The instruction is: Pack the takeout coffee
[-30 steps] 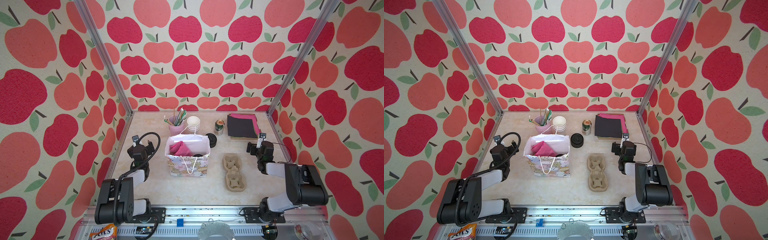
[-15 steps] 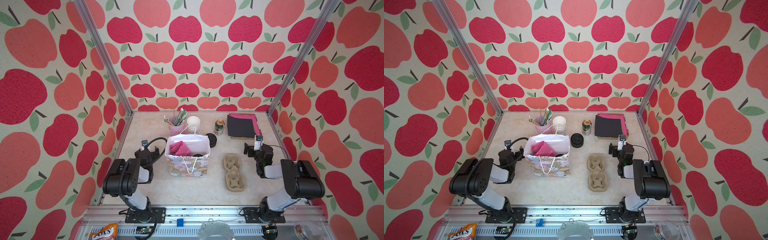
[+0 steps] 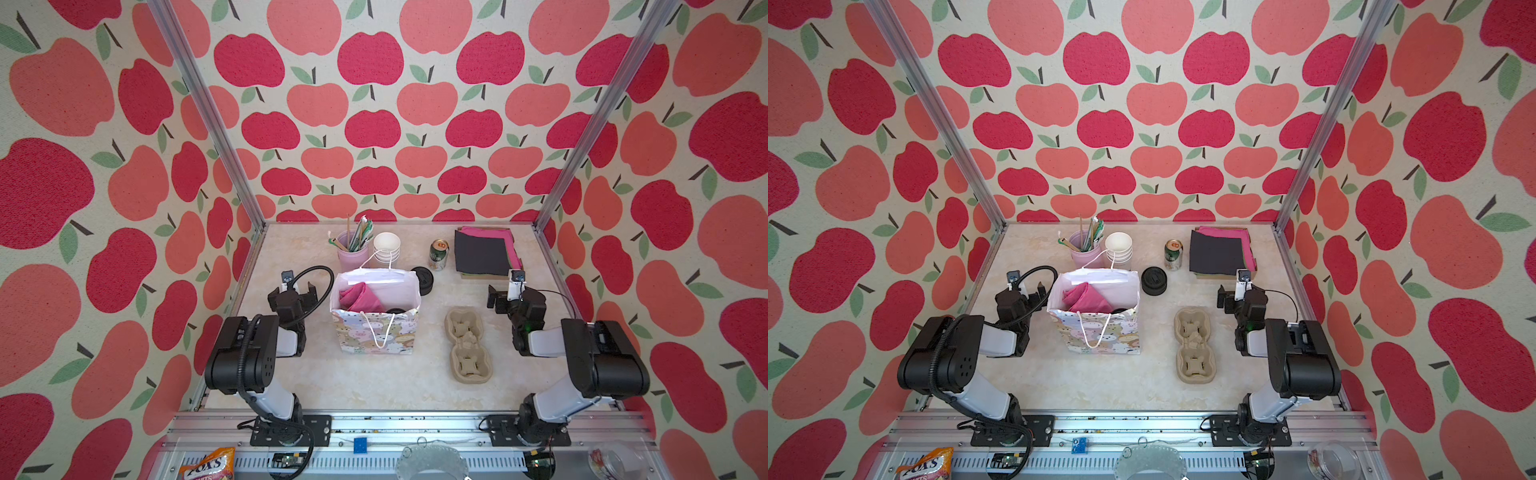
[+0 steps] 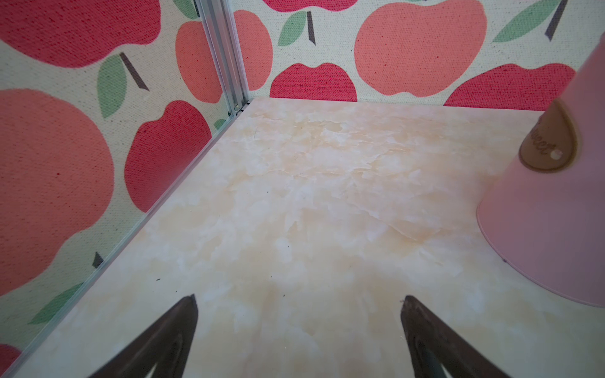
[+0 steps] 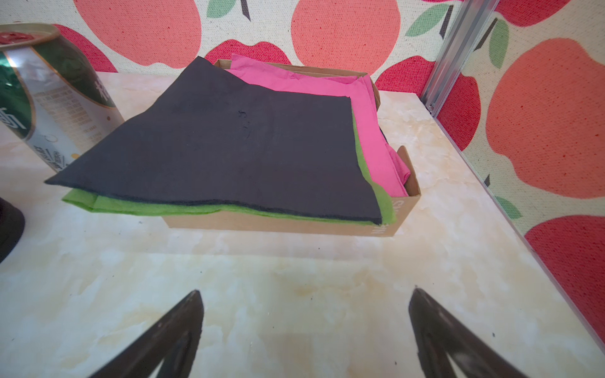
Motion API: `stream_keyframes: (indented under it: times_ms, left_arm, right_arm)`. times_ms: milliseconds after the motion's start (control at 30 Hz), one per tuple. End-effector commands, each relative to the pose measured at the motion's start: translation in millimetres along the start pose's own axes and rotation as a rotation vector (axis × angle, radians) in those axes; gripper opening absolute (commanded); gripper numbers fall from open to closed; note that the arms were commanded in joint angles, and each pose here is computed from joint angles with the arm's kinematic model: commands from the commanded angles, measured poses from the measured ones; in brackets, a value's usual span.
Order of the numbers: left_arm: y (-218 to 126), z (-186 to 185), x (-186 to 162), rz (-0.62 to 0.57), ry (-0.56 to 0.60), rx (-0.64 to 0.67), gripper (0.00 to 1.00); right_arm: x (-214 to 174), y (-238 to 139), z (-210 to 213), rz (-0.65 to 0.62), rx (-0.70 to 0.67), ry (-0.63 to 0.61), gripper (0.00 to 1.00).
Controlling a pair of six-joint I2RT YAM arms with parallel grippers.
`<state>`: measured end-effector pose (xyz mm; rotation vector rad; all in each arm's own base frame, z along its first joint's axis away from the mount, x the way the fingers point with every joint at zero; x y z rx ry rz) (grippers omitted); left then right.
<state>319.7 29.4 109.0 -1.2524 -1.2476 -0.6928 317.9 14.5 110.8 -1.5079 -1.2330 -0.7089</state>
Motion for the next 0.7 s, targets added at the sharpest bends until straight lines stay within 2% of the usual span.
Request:
stream_keyframes:
  times_ms: [0, 667]
  left_arm:
    - [1.3, 3.5, 2.1, 0.009, -0.021, 0.004, 0.99]
    - [1.2, 3.4, 2.7, 0.006, -0.022, 0.003, 0.99]
  right_arm:
    - [6.9, 2.1, -0.3, -0.023, 0.001, -0.014, 0.99]
    - [8.2, 2.4, 2.9, -0.033, 0.033, -0.025, 0.99]
Point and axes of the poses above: each gripper's point midway between its finger pads, its own y axis out along the fingers, its own z axis along the line the jaws close on, x = y × z, the point moved 8 cm from there along -y, back along the fingers, and after that the axes turned 14 degrees about -y, right-handed, at the moved point
